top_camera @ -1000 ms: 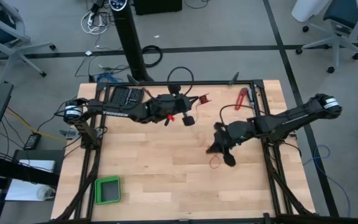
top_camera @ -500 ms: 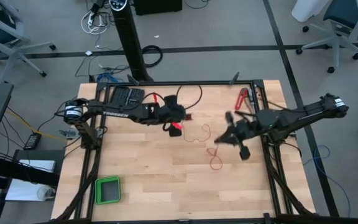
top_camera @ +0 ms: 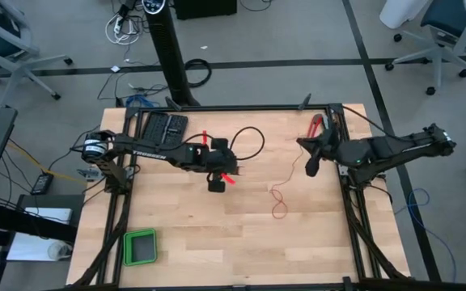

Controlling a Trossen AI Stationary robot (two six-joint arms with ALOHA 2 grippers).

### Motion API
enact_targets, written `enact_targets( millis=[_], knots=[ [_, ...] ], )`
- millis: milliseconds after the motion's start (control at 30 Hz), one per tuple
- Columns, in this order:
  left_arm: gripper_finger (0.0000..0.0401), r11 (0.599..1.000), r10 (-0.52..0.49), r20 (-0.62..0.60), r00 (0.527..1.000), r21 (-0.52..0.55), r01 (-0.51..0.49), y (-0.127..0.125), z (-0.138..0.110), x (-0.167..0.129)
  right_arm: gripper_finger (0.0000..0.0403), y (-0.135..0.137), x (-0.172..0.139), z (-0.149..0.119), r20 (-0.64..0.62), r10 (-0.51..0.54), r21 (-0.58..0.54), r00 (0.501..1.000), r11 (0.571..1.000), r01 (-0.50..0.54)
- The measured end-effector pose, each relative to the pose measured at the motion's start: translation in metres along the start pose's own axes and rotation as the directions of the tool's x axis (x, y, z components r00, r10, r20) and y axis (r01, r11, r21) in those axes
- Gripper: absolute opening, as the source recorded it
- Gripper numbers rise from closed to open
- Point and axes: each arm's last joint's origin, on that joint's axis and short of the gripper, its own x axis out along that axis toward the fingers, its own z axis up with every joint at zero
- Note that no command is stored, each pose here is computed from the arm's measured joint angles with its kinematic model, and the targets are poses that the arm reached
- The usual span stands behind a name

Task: Coil cords
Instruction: Uncoil the red wire from the black spool

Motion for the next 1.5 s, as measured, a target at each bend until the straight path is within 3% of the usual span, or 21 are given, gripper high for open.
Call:
enact_targets(
  millis=[167, 300, 400, 567, 667, 767, 933, 1067, 1167, 1333, 1433, 1500],
  knots=[
    [0.0000, 1.000, -0.018, 0.164, 0.986, 0.014, 0.016, 0.002, 0.015, -0.001, 0.0003, 0.003, 0.008, -0.018, -0.186, 0.010, 0.048, 0.982, 0.999, -0.001],
    [0.0000, 0.999, 0.023, 0.346, 0.938, 0.013, -0.029, 0.007, 0.033, -0.006, 0.0003, 0.014, 0.018, -0.026, -0.299, 0.084, 0.070, 0.951, 0.995, -0.066],
    [0.0000, 0.997, 0.077, 0.494, 0.866, -0.021, -0.076, 0.013, 0.047, -0.013, 0.0003, 0.024, 0.026, -0.032, -0.365, 0.137, 0.070, 0.921, 0.990, -0.120],
    [0.0000, 0.982, 0.191, 0.696, 0.692, -0.139, -0.131, 0.026, 0.066, -0.030, 0.0003, 0.042, 0.043, -0.037, -0.398, 0.191, 0.042, 0.897, 0.981, -0.190],
    [0.0000, 0.960, 0.280, 0.739, 0.613, -0.224, -0.169, 0.035, 0.071, -0.036, 0.0003, 0.055, 0.054, -0.036, -0.371, 0.258, 0.015, 0.892, 0.962, -0.273],
    [0.0000, 0.924, 0.382, 0.714, 0.587, -0.310, -0.223, 0.044, 0.071, -0.038, 0.0003, 0.070, 0.063, -0.032, -0.322, 0.383, -0.018, 0.866, 0.912, -0.410],
    [0.0000, 0.870, 0.491, 0.620, 0.612, -0.382, -0.311, 0.057, 0.064, -0.032, 0.0003, 0.092, 0.069, -0.022, -0.213, 0.640, -0.082, 0.738, 0.741, -0.666],
    [0.0000, 0.854, 0.520, 0.505, 0.689, -0.330, -0.402, 0.063, 0.053, -0.022, 0.0003, 0.099, 0.062, -0.014, -0.155, 0.780, -0.106, 0.607, 0.598, -0.795],
    [0.0001, 0.861, 0.507, 0.404, 0.761, -0.269, -0.431, 0.064, 0.043, -0.012, 0.0003, 0.098, 0.052, -0.006, -0.113, 0.827, -0.120, 0.551, 0.540, -0.833],
    [0.0002, 0.905, 0.426, 0.239, 0.873, -0.130, -0.406, 0.057, 0.025, 0.000, 0.0003, 0.085, 0.028, 0.010, -0.012, 0.851, -0.159, 0.525, 0.517, -0.841],
    [0.0003, 0.927, 0.375, 0.152, 0.914, -0.072, -0.368, 0.048, 0.016, 0.004, 0.0003, 0.073, 0.013, 0.021, 0.081, 0.823, -0.188, 0.563, 0.567, -0.802],
    [0.0003, 0.939, 0.344, 0.103, 0.933, -0.053, -0.340, 0.042, 0.012, 0.005, 0.0003, 0.064, 0.005, 0.025, 0.124, 0.771, -0.186, 0.625, 0.637, -0.748]
  ],
)
